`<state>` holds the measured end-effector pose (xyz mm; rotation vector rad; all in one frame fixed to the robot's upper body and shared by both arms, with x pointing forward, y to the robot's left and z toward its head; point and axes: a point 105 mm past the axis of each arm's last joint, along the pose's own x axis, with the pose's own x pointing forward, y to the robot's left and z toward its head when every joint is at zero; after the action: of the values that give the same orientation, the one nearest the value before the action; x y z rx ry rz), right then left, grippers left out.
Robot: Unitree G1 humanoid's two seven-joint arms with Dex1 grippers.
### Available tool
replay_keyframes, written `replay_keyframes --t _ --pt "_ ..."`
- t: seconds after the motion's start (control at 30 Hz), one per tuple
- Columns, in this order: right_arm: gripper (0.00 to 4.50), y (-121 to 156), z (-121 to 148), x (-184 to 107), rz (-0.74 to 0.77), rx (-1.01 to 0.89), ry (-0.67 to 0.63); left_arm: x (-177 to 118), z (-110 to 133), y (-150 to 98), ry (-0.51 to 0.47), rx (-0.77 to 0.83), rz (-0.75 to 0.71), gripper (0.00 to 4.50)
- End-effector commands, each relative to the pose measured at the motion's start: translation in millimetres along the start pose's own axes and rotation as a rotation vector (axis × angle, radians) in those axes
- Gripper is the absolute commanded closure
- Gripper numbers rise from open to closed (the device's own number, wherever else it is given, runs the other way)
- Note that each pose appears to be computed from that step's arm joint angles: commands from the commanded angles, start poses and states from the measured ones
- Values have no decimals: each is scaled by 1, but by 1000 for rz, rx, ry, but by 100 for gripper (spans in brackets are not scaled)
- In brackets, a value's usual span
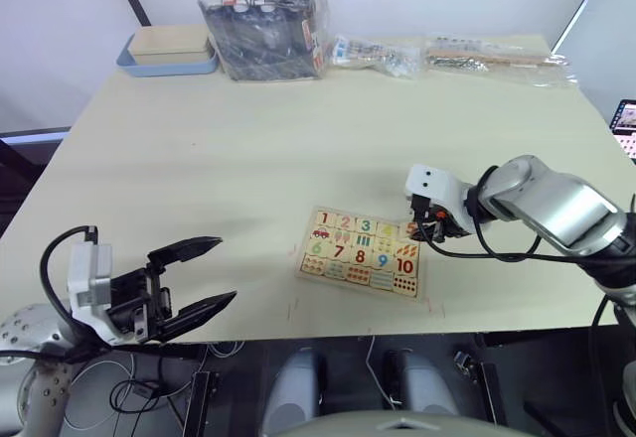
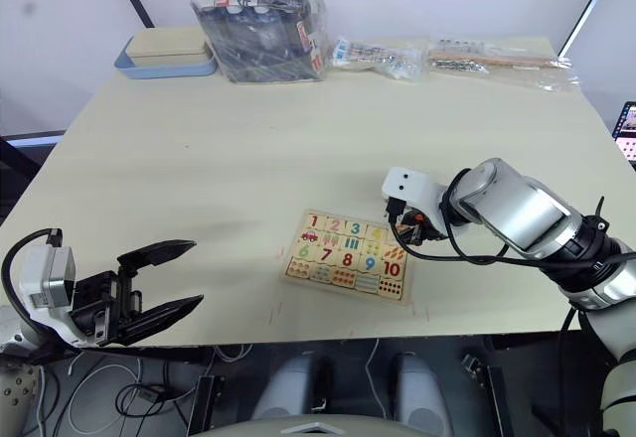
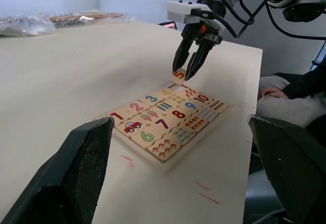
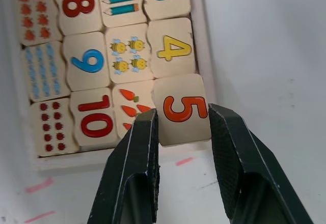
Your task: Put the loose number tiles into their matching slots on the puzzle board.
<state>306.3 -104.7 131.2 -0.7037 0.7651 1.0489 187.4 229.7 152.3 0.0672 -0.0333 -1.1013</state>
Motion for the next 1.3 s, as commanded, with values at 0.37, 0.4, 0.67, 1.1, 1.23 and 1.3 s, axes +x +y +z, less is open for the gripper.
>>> replay_keyframes --t 0.37,0.4,0.67,1.1,1.23,1.3 --pt "362 -2 1 10 -13 -47 8 -1 13 -3 -21 47 24 0" --pt "362 -1 0 11 -12 -46 10 -1 13 -2 -21 47 25 0" --pt "362 2 -3 15 1 -49 18 -1 13 -2 -20 47 27 0" --pt "362 6 -1 18 28 -60 19 -2 12 -5 -21 42 39 0" --pt "362 7 -2 20 36 -62 23 -3 11 -6 -22 40 44 0" --pt "362 7 -2 20 40 -63 23 -3 11 -6 -22 39 47 0"
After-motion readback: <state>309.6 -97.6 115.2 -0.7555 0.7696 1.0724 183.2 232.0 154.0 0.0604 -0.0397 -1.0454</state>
